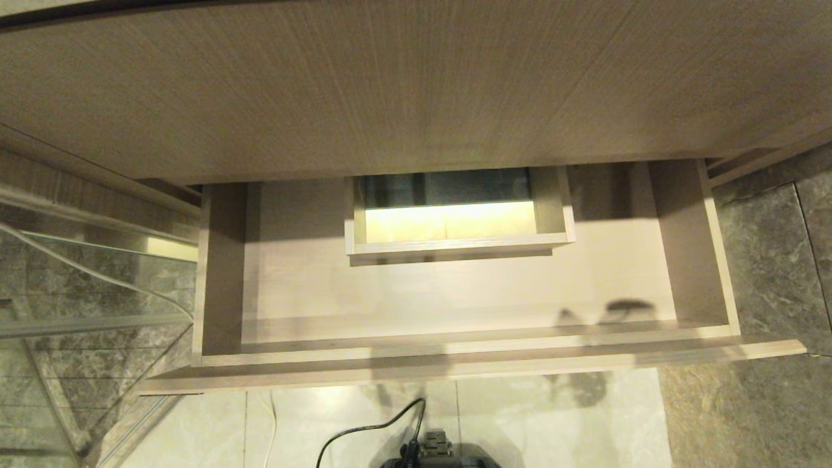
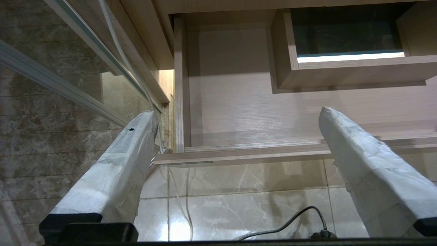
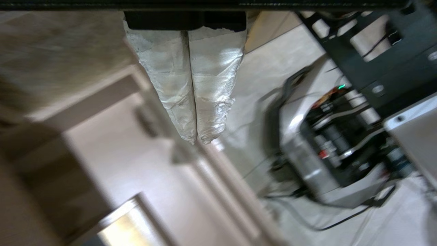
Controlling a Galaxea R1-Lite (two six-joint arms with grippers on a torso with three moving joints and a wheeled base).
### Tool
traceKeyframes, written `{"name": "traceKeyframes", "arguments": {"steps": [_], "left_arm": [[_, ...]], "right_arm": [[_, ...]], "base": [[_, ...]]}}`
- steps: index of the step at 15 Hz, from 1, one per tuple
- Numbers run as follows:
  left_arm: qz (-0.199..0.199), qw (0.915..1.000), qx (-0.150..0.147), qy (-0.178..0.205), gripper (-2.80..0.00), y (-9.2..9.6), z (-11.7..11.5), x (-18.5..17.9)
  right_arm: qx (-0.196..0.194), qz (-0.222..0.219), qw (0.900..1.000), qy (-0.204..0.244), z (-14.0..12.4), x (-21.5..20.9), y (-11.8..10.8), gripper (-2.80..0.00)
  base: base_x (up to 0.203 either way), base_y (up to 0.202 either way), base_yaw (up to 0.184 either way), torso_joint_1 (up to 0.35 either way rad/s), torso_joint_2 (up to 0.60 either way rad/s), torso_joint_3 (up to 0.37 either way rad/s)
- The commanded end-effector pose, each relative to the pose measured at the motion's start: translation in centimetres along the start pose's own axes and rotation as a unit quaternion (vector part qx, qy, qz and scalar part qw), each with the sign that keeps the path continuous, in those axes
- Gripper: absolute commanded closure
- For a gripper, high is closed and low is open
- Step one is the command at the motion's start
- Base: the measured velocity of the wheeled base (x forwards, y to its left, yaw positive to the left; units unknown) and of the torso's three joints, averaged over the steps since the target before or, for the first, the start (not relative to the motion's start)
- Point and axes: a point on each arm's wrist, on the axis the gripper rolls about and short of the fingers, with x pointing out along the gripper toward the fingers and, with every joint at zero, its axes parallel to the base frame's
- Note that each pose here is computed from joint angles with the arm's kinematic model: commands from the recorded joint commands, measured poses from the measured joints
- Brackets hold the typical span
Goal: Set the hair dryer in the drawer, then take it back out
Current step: Pick up the hairdryer
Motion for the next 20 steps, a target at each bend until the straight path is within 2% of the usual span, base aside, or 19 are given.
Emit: {"name": "traceKeyframes", "arguments": {"steps": [1, 3, 5, 6, 9, 11, 13, 18, 20], "left_arm": [[0.000, 0.9998, -0.001, 0.019, -2.80, 0.0, -1.1, 0.1], [0.000, 0.9998, 0.000, 0.019, -2.80, 0.0, -1.1, 0.1], [0.000, 0.9998, -0.001, 0.019, -2.80, 0.0, -1.1, 0.1], [0.000, 0.9998, 0.000, 0.019, -2.80, 0.0, -1.1, 0.1], [0.000, 0.9998, 0.000, 0.019, -2.80, 0.0, -1.1, 0.1], [0.000, 0.9998, -0.001, 0.019, -2.80, 0.0, -1.1, 0.1], [0.000, 0.9998, 0.000, 0.019, -2.80, 0.0, -1.1, 0.1], [0.000, 0.9998, 0.000, 0.019, -2.80, 0.0, -1.1, 0.1], [0.000, 0.9998, 0.000, 0.019, -2.80, 0.0, -1.1, 0.1]], "right_arm": [[-0.035, -0.046, 0.998, -0.032, 1.5, -2.5, 0.7, 0.00], [-0.066, -0.085, 0.992, -0.062, 3.1, -4.4, 0.6, 0.00], [-0.096, -0.126, 0.983, -0.090, 4.9, -5.4, -0.8, 0.00], [-0.115, -0.149, 0.976, -0.106, 5.9, -5.3, -2.2, 0.00], [-0.169, -0.223, 0.946, -0.160, 7.8, -5.3, -4.9, 0.00], [-0.188, -0.239, 0.937, -0.173, 8.3, -5.1, -5.7, 0.00], [-0.214, -0.259, 0.923, -0.188, 8.8, -5.3, -6.1, 0.00], [-0.228, -0.269, 0.914, -0.200, 9.0, -6.3, -5.3, 0.00], [-0.242, -0.272, 0.910, -0.200, 9.1, -6.0, -5.8, 0.00]], "base": [[0.000, 0.000, 0.000, 0.000, 0.00, 0.000], [0.000, 0.000, 0.000, 0.000, 0.00, 0.000], [0.000, 0.000, 0.000, 0.000, 0.00, 0.000], [0.000, 0.000, 0.000, 0.000, 0.00, 0.000], [0.000, 0.000, 0.000, 0.000, 0.00, 0.000], [0.000, 0.000, 0.000, 0.000, 0.00, 0.000], [0.000, 0.000, 0.000, 0.000, 0.00, 0.000], [0.000, 0.000, 0.000, 0.000, 0.00, 0.000], [0.000, 0.000, 0.000, 0.000, 0.00, 0.000]]}}
